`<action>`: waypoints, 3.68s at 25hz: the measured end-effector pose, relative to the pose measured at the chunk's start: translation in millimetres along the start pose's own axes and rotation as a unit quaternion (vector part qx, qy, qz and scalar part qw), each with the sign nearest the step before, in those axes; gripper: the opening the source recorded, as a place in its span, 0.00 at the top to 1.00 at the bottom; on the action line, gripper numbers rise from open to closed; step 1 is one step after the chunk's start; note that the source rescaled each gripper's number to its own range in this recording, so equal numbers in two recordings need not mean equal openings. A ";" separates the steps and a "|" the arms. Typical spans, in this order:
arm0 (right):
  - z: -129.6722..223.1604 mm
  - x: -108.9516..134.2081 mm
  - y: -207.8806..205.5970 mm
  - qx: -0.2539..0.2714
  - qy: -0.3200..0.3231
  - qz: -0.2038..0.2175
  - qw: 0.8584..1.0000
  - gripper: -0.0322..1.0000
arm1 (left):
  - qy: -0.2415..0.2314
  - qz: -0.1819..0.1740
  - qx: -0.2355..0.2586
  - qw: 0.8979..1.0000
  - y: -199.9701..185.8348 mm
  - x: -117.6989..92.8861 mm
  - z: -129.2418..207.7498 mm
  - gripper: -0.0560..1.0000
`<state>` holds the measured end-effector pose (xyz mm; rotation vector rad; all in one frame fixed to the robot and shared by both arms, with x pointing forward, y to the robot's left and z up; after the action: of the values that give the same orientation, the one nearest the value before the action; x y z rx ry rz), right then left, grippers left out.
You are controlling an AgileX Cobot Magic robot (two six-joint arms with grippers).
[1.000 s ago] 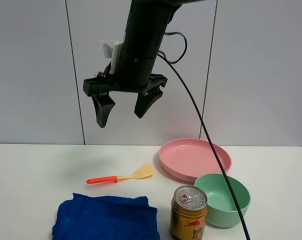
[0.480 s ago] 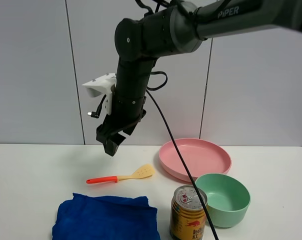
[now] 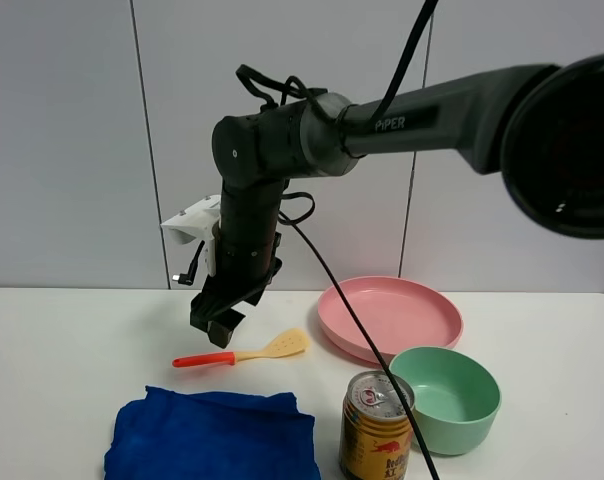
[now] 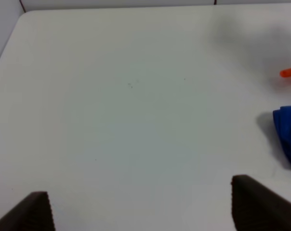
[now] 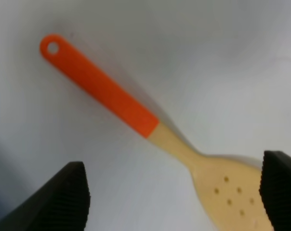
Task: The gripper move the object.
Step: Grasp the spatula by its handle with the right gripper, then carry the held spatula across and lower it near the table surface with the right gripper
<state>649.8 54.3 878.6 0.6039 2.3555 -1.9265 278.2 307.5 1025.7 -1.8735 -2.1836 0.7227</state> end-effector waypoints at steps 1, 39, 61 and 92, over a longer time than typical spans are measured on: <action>-0.3 0.6 6.6 0.003 0.000 -0.002 1.000 0.17 | 0.000 0.000 0.000 1.000 0.0 0.0 0.0 0.00; 2.8 9.6 56.4 0.009 0.036 -0.008 0.999 0.47 | 0.001 0.000 0.000 1.000 0.0 0.0 0.0 0.00; -1.6 7.3 58.6 -0.008 0.058 0.001 0.998 0.97 | 0.000 0.000 0.000 1.000 0.0 0.0 0.0 0.00; -3.0 -32.2 -176.9 -0.063 0.141 0.059 0.986 0.97 | 0.001 0.000 0.000 1.000 0.0 0.0 0.0 0.00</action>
<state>623.6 21.3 1053.5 1.0414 2.5091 -1.7265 278.2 307.5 1025.7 -1.8734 -2.1824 0.7206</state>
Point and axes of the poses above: a point on each arm's last joint axis where the gripper is mounted, y pointing out along that axis toward the gripper, x along the wrist's bending axis when the last joint is at zero, z = x × y, the point moved 5 cm from there along y, pointing out along that axis toward the gripper, and after that the axes turned 10 degrees about -y, right-handed, at the moved point
